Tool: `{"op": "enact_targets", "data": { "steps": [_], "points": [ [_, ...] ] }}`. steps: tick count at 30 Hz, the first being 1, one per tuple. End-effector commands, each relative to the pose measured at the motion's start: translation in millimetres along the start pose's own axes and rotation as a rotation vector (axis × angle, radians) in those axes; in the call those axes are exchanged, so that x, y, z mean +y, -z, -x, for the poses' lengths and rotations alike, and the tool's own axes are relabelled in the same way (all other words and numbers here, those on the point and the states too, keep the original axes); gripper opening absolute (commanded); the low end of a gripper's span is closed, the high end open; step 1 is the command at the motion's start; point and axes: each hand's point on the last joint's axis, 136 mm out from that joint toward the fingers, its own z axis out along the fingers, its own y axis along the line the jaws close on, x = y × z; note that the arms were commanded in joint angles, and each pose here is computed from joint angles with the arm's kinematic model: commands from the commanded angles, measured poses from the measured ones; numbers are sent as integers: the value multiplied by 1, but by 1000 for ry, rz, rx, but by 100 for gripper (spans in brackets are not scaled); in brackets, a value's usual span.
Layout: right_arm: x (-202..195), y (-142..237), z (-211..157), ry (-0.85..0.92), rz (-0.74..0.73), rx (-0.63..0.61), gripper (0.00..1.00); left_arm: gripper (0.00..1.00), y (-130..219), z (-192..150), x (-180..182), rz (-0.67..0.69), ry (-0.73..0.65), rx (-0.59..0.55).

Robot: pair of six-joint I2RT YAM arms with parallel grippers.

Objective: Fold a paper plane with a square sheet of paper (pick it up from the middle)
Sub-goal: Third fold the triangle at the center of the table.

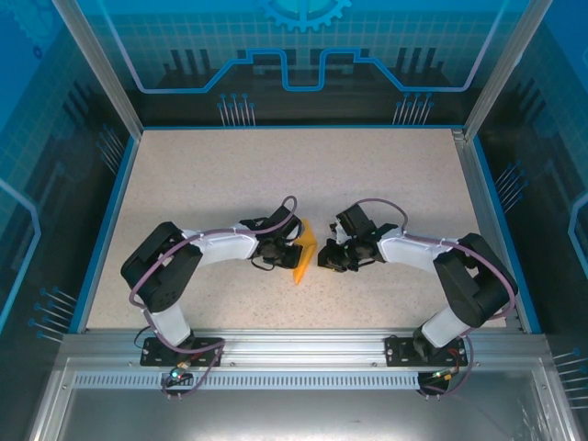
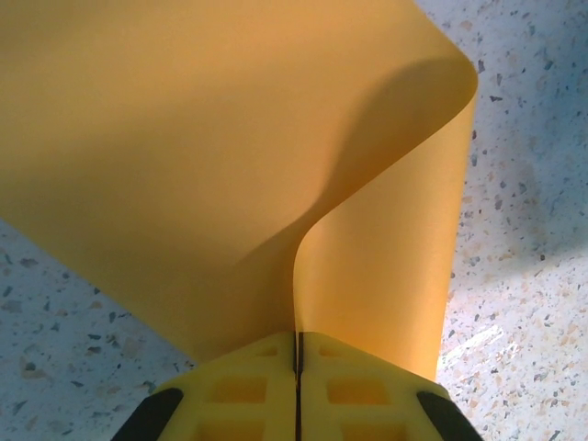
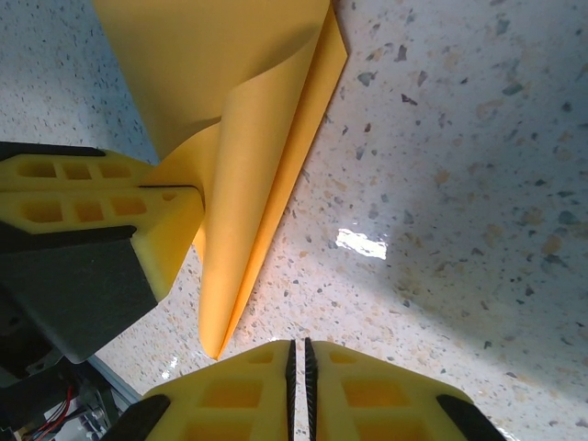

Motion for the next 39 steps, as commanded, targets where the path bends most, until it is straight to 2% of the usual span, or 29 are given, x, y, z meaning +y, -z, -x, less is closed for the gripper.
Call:
{"op": "enact_targets", "data": {
  "steps": [1,14,23,32,36,39],
  "points": [
    [-1,-5,-3,6,-18,13,14,9,2,-3,8,27,5,5],
    [2,-7,-3,15,-11,16,14,10,9,-2,5,9,13,-16],
    [8,-5,-3,22,6,12,14,10,1,-10,12,28,27,17],
    [31,-2,-1,73,139,-99,13,10,-4,-11,12,25,28,16],
    [40,-5,-14,90,172,-20,13,10,-5,-11,12,22,24,21],
    [60,-12,-26,112,278,35,13,10,-6,-11,12,25,22,27]
  ]
}}
